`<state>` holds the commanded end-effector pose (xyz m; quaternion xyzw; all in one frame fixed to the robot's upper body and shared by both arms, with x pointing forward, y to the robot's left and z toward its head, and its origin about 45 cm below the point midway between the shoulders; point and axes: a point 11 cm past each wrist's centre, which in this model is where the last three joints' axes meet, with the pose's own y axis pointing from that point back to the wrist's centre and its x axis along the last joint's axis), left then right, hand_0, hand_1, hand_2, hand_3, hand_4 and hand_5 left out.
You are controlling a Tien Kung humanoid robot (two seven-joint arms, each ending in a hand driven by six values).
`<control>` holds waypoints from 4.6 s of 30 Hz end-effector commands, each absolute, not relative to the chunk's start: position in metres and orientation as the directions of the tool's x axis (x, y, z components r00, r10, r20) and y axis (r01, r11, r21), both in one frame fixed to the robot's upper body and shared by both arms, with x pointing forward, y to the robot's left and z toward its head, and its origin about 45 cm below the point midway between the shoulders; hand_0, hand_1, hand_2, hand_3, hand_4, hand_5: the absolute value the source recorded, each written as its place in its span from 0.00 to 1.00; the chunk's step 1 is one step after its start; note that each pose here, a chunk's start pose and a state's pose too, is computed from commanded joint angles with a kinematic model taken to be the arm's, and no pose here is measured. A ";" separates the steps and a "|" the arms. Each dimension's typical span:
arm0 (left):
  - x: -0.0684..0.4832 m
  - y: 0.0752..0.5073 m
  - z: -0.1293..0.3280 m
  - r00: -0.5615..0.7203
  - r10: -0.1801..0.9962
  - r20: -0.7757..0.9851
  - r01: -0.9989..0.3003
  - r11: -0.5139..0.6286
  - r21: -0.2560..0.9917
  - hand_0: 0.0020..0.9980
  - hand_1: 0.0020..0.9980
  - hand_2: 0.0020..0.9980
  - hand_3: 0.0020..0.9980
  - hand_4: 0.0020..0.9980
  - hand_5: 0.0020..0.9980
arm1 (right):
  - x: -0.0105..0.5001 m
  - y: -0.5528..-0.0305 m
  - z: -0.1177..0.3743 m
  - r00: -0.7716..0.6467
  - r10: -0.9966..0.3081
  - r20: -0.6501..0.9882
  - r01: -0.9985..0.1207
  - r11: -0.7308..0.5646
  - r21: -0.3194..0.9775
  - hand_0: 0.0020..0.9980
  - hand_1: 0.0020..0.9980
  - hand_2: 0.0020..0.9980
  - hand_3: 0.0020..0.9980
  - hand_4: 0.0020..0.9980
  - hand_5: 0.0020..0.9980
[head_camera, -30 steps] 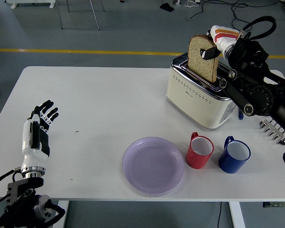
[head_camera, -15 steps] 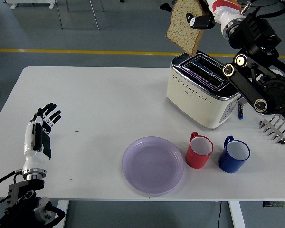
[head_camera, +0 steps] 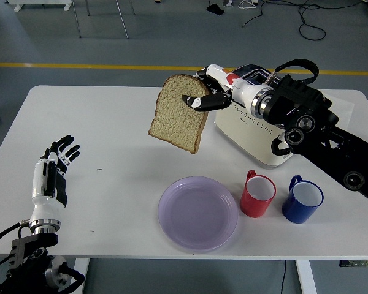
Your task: Push plate across desktop,pick up the break from the machine,place the break in the plate
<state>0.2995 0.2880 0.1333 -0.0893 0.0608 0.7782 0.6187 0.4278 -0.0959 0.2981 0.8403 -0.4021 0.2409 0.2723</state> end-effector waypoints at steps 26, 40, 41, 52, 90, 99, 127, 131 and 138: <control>0.298 0.289 0.132 -0.225 0.952 -0.208 -0.973 -0.232 -0.011 0.76 0.75 0.81 0.73 0.47 0.84 | 0.374 -0.137 0.161 0.691 -0.430 0.582 -0.719 -0.491 0.491 0.09 0.14 0.28 0.39 0.18 0.17; 0.299 0.283 0.130 -0.229 0.949 -0.215 -0.972 -0.234 0.002 0.75 0.75 0.81 0.72 0.46 0.84 | 0.376 -0.121 0.138 0.663 -0.425 0.616 -0.742 -0.484 0.465 0.14 0.24 0.33 0.42 0.25 0.14; 0.299 0.284 0.130 -0.230 0.949 -0.215 -0.972 -0.235 0.002 0.75 0.75 0.81 0.72 0.46 0.84 | 0.376 -0.121 0.137 0.657 -0.414 0.629 -0.745 -0.486 0.458 0.14 0.24 0.33 0.42 0.25 0.14; 0.299 0.284 0.130 -0.236 0.947 -0.219 -0.970 -0.242 0.001 0.74 0.74 0.80 0.70 0.46 0.85 | 0.372 -0.114 0.137 0.634 -0.299 0.714 -0.726 -0.547 0.416 0.44 0.53 0.53 0.55 0.47 0.25; 0.297 0.288 0.129 -0.253 0.943 -0.215 -0.965 -0.261 -0.011 0.72 0.71 0.78 0.66 0.42 0.82 | 0.380 -0.108 0.157 0.518 -0.143 0.843 -0.715 -0.614 0.335 0.87 0.83 0.86 0.91 0.76 0.62; 0.297 0.287 0.129 -0.249 0.945 -0.212 -0.966 -0.258 -0.012 0.71 0.71 0.77 0.66 0.42 0.81 | 0.382 -0.107 0.165 0.493 -0.177 0.852 -0.730 -0.616 0.295 0.89 0.84 0.86 0.91 0.75 0.60; 0.299 0.295 0.136 -0.256 0.945 -0.204 -0.963 -0.269 -0.037 0.73 0.73 0.78 0.67 0.41 0.80 | 0.362 -0.101 0.316 0.448 -0.714 0.539 -0.724 -0.643 -0.250 0.76 0.75 0.73 0.74 0.51 0.31; 0.299 0.297 0.140 -0.254 0.944 -0.210 -0.963 -0.268 -0.040 0.73 0.73 0.79 0.68 0.41 0.78 | 0.370 -0.125 0.347 0.442 -0.825 0.352 -0.759 -0.553 -0.343 0.76 0.75 0.73 0.73 0.50 0.30; 0.302 0.298 0.150 -0.242 0.943 -0.227 -0.964 -0.261 -0.058 0.73 0.73 0.79 0.69 0.41 0.77 | 0.387 -0.177 0.366 0.386 -0.921 0.047 -0.847 -0.374 -0.378 0.77 0.76 0.75 0.75 0.50 0.32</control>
